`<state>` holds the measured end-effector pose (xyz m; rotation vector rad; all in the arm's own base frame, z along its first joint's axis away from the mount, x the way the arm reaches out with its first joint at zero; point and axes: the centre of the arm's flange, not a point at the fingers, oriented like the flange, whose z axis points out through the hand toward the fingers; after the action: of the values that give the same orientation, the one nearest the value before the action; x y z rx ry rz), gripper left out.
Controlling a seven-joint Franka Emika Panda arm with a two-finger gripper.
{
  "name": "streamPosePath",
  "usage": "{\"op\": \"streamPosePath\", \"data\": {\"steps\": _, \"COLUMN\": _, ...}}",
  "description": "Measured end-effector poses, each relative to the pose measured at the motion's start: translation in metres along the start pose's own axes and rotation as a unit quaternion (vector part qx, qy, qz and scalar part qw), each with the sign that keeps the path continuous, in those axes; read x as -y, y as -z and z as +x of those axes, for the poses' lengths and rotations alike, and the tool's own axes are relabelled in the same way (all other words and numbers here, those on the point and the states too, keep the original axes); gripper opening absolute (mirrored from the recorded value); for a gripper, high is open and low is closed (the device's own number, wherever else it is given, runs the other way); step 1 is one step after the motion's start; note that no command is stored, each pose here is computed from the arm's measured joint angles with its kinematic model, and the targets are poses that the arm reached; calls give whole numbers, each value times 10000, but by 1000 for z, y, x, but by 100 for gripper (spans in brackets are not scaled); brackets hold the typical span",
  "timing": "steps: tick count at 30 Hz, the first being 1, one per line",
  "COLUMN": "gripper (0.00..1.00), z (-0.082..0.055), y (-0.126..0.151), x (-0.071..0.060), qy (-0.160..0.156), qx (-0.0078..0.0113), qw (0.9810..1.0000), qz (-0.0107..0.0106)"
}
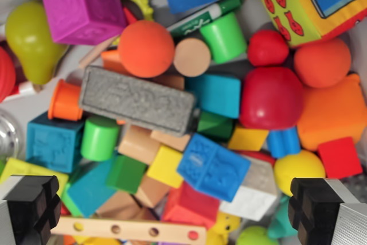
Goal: Pick an object from the bin
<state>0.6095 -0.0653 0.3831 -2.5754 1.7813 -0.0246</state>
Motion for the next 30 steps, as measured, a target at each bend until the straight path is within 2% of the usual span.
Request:
{"op": "streamPosePath", "data": {"steps": 7, "gripper": 100, "z": 14, "y": -9, "x": -2, "qy": -422, "qx": -6, "qw": 9991, "qz": -11}}
{"op": "streamPosePath", "data": {"steps": 12, "gripper": 100, "z": 25, "y": -16, "x": -3, "qy": -745, "qx": -4, "qw": 9972, "qz": -22}}
{"op": "streamPosePath", "data": {"steps": 15, "gripper": 100, "z": 32, "y": -21, "x": -4, "qy": -952, "qx": -2, "qw": 9955, "qz": -30}}
{"op": "streamPosePath", "data": {"steps": 19, "gripper": 100, "z": 40, "y": -26, "x": -5, "qy": -1218, "qx": -5, "qw": 9926, "qz": -38}}
{"op": "streamPosePath", "data": {"steps": 22, "gripper": 100, "z": 48, "y": -31, "x": -6, "qy": -1440, "qx": -7, "qw": 9896, "qz": -50}}
{"op": "streamPosePath", "data": {"steps": 27, "gripper": 100, "z": 61, "y": -40, "x": -8, "qy": -1833, "qx": -4, "qw": 9830, "qz": -64}}
{"op": "streamPosePath", "data": {"steps": 28, "gripper": 100, "z": 63, "y": -40, "x": -8, "qy": -1876, "qx": -4, "qw": 9822, "qz": -65}}
{"op": "streamPosePath", "data": {"steps": 30, "gripper": 100, "z": 68, "y": -44, "x": -9, "qy": -2037, "qx": -6, "qw": 9790, "qz": -71}}
